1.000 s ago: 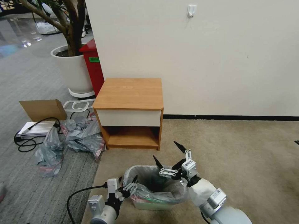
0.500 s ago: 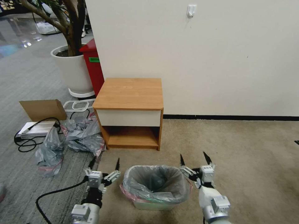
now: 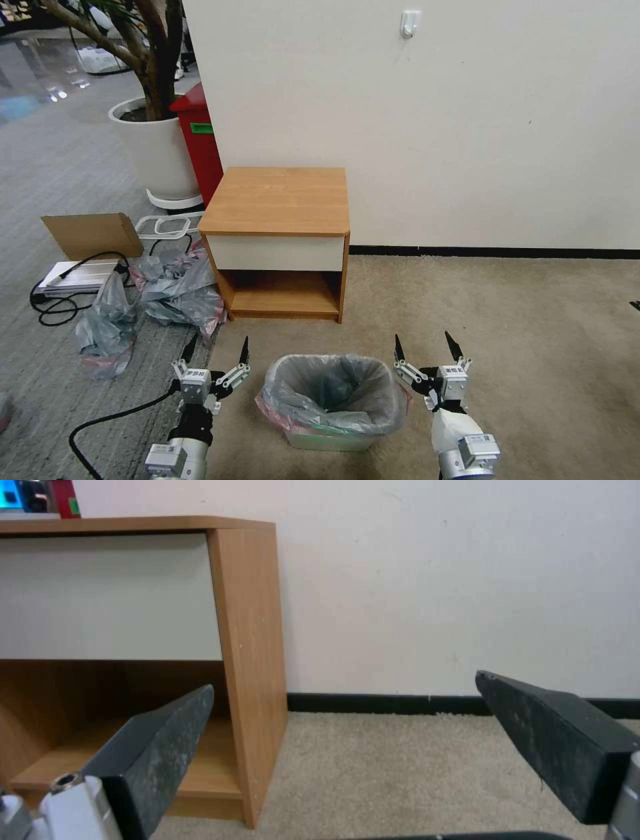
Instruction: Pick up the garbage bag from the table and place it over the trash can.
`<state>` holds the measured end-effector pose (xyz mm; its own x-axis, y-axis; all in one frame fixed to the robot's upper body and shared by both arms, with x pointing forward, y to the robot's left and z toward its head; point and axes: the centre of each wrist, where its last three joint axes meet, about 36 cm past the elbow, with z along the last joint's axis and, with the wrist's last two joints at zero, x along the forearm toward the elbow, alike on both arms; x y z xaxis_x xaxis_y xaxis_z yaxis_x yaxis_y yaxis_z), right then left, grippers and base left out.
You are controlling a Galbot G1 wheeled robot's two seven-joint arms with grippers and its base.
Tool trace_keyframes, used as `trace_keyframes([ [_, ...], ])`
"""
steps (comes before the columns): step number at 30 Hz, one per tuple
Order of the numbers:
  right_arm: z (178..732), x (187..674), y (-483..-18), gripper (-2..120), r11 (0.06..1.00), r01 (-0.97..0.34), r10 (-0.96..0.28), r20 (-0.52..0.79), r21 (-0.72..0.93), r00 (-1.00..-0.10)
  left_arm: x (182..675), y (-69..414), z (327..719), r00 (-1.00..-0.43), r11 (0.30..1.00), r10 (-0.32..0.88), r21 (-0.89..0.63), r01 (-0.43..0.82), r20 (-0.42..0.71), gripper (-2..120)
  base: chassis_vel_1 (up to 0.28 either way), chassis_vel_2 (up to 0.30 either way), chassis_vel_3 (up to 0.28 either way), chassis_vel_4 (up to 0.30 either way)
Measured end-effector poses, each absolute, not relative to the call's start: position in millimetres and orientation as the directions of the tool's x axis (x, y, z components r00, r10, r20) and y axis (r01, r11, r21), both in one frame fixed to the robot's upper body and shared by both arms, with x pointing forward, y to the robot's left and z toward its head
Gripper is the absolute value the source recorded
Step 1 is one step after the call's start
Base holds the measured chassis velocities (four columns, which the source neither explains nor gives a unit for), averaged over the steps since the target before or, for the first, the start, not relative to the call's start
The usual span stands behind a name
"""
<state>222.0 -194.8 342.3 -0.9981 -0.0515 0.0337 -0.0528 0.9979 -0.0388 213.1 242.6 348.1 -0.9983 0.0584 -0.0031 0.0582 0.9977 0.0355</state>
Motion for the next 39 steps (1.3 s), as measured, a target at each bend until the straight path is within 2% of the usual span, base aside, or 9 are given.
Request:
trace_keyframes([
  [39, 343.4, 222.5, -194.6, 100, 0.998, -0.058, -0.056, 0.033, -0.039, -0.998, 213.2, 242.1, 348.4, -0.998, 0.998, 0.057, 0.033, 0.057, 0.002, 100, 0.000, 0.000, 0.000, 0.000],
])
